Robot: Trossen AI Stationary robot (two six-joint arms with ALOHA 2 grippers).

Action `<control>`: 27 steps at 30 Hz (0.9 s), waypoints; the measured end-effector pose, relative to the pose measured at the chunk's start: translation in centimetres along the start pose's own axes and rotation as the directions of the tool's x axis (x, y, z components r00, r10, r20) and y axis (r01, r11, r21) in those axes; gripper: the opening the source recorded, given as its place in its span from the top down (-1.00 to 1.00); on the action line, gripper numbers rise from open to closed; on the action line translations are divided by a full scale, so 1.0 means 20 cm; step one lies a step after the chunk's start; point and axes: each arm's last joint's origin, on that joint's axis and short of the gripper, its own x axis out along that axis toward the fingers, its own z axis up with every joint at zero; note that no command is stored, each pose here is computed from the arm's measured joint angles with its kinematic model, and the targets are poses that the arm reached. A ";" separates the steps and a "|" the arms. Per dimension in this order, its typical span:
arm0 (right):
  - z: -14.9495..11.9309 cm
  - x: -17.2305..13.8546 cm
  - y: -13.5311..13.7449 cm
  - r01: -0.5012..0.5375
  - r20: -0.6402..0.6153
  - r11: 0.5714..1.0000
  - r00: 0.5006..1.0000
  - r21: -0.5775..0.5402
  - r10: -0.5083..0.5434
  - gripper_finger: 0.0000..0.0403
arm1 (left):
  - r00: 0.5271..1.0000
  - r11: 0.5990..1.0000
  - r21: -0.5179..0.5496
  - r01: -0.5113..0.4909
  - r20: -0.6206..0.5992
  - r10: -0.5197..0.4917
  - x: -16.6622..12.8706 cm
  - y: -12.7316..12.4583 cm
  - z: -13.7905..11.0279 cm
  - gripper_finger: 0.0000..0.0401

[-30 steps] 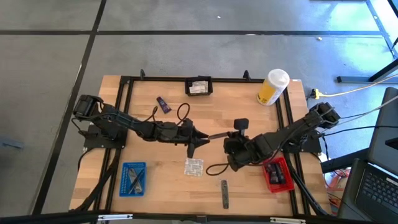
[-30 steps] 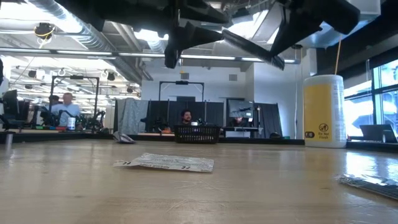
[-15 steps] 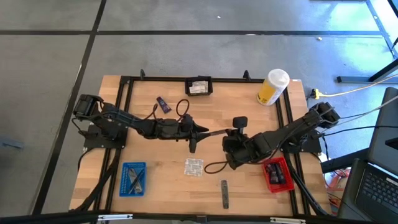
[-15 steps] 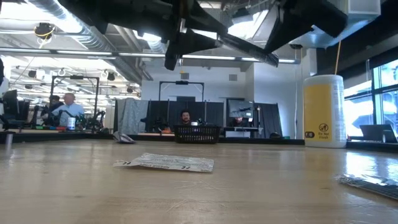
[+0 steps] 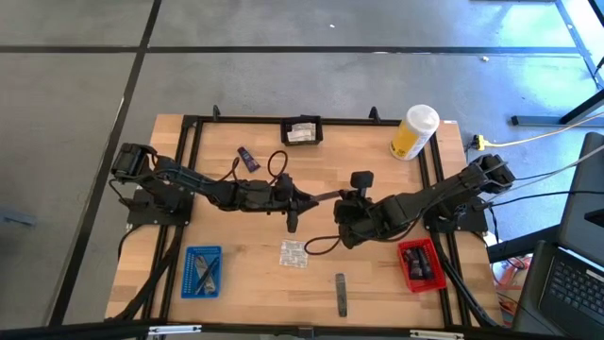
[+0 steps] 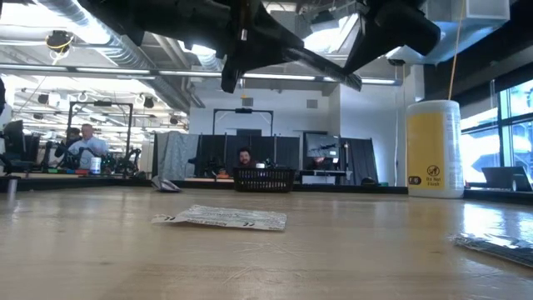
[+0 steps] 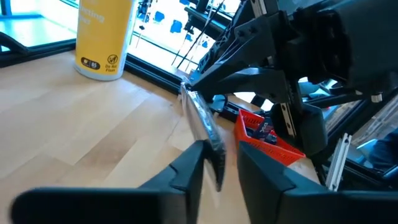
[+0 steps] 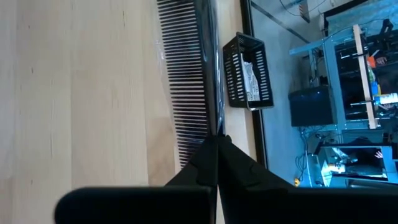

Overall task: Pick & Place Travel size toiletries
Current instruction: Put the black comb into the blue bin

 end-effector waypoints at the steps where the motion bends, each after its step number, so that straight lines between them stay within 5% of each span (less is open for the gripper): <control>1: 0.00 0.00 0.00 0.000 0.000 1.000 1.000 0.000 0.000 1.00 | 1.000 1.000 0.000 0.000 0.000 0.000 0.00 0.00 0.00 0.63; 6: 0.00 0.00 0.00 -0.015 -0.004 1.000 1.000 -0.006 0.015 1.00 | 1.000 1.000 0.019 -0.021 -0.005 0.022 0.00 0.01 0.00 0.94; 14: 0.00 -0.01 0.01 -0.068 -0.007 0.997 0.998 0.039 0.068 0.94 | 0.999 0.999 0.028 -0.020 -0.033 0.021 0.00 0.01 -0.02 0.97; 21: 0.07 -0.09 -0.04 -0.205 0.029 0.967 0.979 0.154 0.203 0.59 | 0.998 0.999 0.042 0.030 -0.049 -0.028 -0.03 0.00 0.02 0.98; 27: 0.00 -0.17 -0.11 -0.245 -0.020 0.938 0.966 0.244 0.258 0.27 | 0.985 0.996 0.039 0.078 -0.159 -0.071 -0.17 -0.02 0.12 0.98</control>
